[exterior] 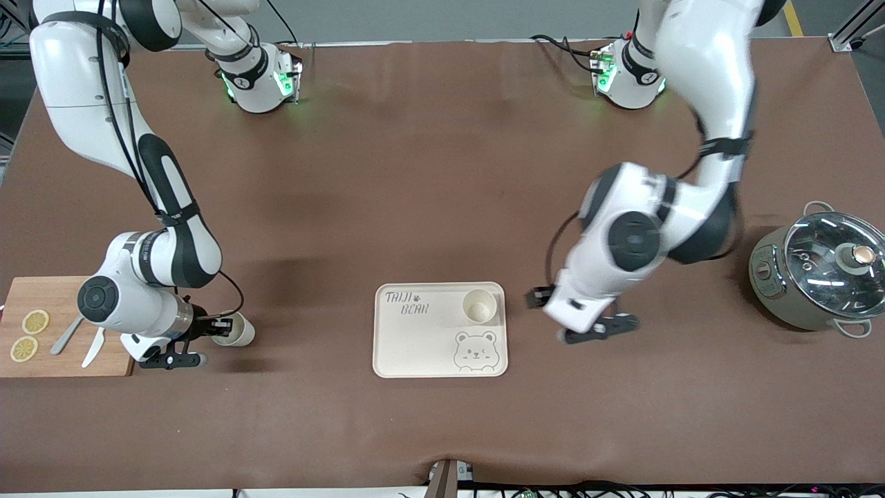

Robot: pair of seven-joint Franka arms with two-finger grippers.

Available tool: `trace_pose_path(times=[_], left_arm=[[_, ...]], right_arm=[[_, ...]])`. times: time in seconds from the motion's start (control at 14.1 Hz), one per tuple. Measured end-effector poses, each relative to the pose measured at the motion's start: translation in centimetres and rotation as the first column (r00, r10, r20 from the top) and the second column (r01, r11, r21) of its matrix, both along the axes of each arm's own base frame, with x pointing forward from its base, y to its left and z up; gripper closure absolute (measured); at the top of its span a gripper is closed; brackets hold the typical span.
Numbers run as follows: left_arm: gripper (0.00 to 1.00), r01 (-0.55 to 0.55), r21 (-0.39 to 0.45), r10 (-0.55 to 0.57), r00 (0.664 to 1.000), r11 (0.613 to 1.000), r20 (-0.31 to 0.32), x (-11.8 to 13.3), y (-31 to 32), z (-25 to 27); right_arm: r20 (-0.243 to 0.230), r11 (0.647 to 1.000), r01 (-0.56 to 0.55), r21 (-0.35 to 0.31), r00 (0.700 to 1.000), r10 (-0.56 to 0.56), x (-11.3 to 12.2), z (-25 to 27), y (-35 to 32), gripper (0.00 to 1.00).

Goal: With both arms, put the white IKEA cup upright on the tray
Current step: 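Withdraw the left gripper while the right gripper grasps the other cup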

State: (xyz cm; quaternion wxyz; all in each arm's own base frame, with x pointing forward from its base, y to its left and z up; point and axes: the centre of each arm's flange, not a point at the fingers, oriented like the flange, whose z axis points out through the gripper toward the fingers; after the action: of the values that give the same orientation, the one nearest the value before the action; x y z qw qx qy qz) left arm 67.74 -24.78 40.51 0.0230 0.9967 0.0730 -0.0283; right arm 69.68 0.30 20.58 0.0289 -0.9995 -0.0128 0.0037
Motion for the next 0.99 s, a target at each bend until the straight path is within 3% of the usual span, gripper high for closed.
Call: trace_pose_path(times=[0.28, 0.43, 0.57, 0.78, 0.99], left_arm=[[0.0, 0.132, -0.073, -0.13, 0.991, 0.989, 0.024, 2.8, 14.6, 2.4], [0.0, 0.163, -0.071, -0.158, 0.985, 0.984, 0.072, 3.8, 19.2, 2.1], [0.0, 0.156, -0.064, -0.148, 0.982, 0.986, 0.115, 4.7, 21.3, 0.4], [0.0, 0.16, -0.063, -0.151, 0.98, 0.985, 0.127, 5.7, 20.7, -3.6], [0.0, 0.209, -0.05, -0.2, 0.97, 0.977, 0.14, 5.2, 20.7, -1.0]], right_arm=[[-0.002, 1.0, -0.01, 0.008, 1.0, 0.01, 0.3, 0.8, 0.7, 0.96], [-0.046, 0.999, -0.031, 0.024, 0.998, 0.032, 0.7, 3.0, 2.0, 0.96], [-0.104, 0.997, -0.035, 0.062, 0.994, 0.041, 1.3, 6.4, 3.1, 0.96], [-0.183, 0.988, 0.03, 0.154, 0.983, -0.001, 1.7, 12.2, 5.2, 0.96], [-0.217, 0.98, 0.141, 0.14, 0.97, -0.108, 1.5, 15.2, 11.0, 0.96]])
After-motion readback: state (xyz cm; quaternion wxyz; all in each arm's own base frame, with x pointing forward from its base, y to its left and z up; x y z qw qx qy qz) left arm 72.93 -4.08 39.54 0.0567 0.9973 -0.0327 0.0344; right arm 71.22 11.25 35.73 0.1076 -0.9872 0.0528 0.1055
